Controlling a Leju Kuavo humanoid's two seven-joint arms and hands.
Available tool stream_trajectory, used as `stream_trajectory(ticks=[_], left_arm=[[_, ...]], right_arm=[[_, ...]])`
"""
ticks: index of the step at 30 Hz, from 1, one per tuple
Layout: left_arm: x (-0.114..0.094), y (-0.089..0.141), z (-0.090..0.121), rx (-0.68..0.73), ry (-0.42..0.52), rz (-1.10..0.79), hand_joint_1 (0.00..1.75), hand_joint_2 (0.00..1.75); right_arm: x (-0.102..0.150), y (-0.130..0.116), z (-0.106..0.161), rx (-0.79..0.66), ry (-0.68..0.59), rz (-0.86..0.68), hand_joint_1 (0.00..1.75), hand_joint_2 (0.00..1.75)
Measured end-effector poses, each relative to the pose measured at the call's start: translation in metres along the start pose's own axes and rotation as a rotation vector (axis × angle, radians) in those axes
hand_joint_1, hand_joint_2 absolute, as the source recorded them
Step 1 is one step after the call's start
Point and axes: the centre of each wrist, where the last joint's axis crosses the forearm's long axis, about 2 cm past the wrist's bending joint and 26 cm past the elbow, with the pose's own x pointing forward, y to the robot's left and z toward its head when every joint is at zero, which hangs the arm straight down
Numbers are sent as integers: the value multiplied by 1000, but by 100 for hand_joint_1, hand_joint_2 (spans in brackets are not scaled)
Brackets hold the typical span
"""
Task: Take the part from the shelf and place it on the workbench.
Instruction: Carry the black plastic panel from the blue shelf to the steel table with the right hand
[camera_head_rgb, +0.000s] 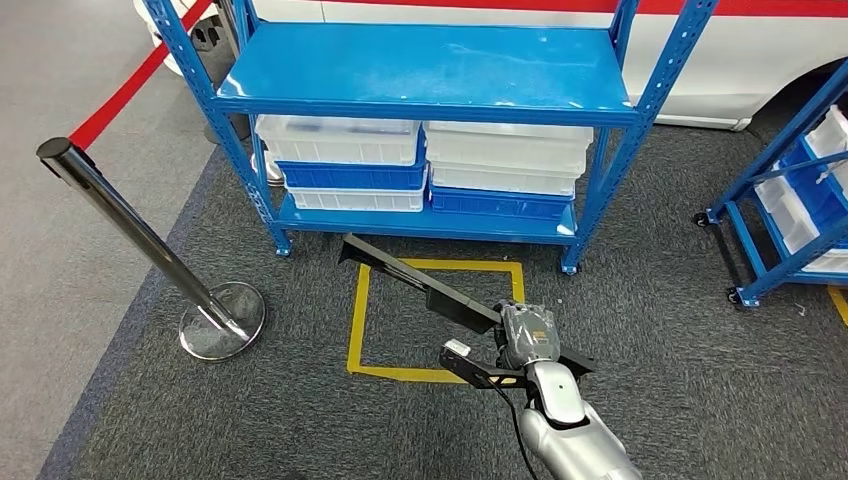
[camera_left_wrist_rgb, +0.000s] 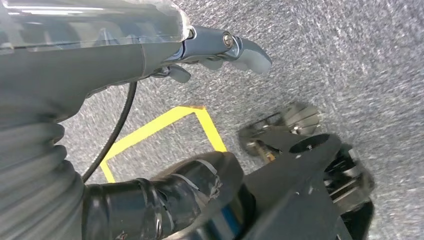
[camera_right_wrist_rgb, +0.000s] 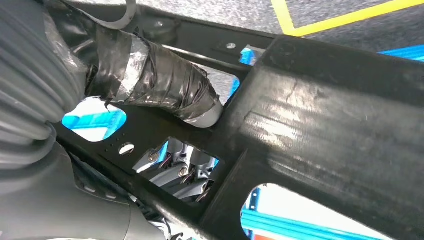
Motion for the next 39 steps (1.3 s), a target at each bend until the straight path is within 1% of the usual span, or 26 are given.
stream_trajectory(ticks=[39], left_arm=[[2,2,-1,-5,-5,-20,0,175]], right_arm=[[-1,0,1,0,-1,11,175,175]])
